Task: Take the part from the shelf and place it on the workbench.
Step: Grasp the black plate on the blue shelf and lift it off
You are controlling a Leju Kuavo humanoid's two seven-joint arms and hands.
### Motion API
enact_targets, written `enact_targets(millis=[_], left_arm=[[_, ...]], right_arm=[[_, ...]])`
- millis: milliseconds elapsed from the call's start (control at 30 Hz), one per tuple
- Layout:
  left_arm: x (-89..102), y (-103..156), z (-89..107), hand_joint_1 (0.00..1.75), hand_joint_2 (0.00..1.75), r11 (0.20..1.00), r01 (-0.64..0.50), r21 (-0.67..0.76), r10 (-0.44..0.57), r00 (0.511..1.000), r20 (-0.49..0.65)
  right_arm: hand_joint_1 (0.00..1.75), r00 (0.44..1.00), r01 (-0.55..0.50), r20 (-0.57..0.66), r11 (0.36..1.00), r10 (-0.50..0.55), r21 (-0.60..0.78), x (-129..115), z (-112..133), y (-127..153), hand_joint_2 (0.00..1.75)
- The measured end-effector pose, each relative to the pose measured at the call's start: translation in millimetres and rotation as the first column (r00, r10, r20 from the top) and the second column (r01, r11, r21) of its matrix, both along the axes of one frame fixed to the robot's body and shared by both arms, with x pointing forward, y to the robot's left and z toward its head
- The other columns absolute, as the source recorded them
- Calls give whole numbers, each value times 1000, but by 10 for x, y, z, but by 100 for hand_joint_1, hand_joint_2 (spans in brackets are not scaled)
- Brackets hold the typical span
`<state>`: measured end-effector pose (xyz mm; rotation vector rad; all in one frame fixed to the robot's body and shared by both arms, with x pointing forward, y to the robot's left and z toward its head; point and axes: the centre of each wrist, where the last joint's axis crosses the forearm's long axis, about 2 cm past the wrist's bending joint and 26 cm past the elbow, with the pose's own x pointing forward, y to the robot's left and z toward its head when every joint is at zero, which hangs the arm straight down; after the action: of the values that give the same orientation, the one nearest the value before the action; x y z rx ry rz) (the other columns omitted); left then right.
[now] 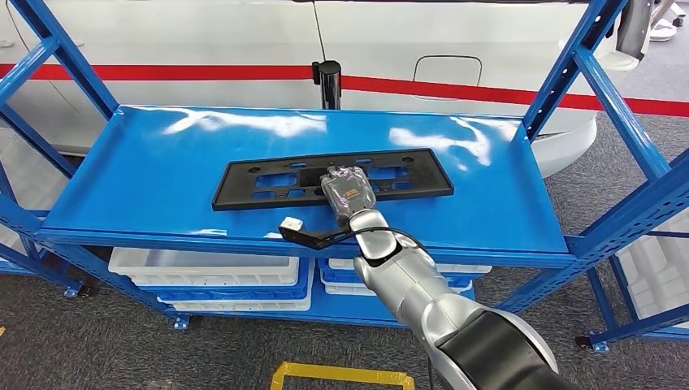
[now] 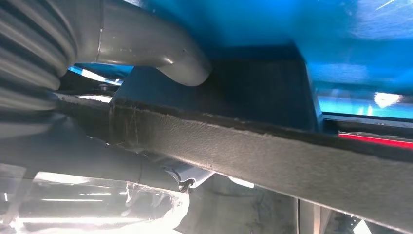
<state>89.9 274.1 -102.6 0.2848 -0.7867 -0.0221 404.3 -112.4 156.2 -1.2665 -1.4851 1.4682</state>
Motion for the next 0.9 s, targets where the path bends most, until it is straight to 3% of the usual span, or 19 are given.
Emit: enact_targets(millis=[167, 333, 467, 667, 800, 900], left_arm=[[-1, 2, 0, 0, 0, 1000, 1, 0, -1, 1000, 2], [-8, 8, -2, 0, 0, 1000, -7, -4, 7, 1000, 16], [-17, 12, -4, 0, 175, 1000, -12, -6, 13, 1000, 25], [-41, 20, -10, 0, 175, 1000, -28, -14, 28, 999, 30], [-78, 25, -18, 0, 175, 999, -43, -24, 44, 998, 35], [-108, 29, -23, 0, 175, 998, -55, -27, 56, 998, 38]], right_arm=[[175, 999, -33, 19, 998, 33, 52, 10, 20, -10, 175], [175, 993, -113, 77, 948, 94, 298, 96, 185, -77, 175], [175, 979, -197, 157, 806, 131, 558, 202, 482, -138, 175], [175, 947, -321, 273, 454, 169, 831, 166, 981, -176, 175], [175, 903, -423, 387, 232, 184, 876, 10, 1237, -236, 175], [175, 863, -494, 472, 106, 180, 863, -142, 1364, -319, 175]])
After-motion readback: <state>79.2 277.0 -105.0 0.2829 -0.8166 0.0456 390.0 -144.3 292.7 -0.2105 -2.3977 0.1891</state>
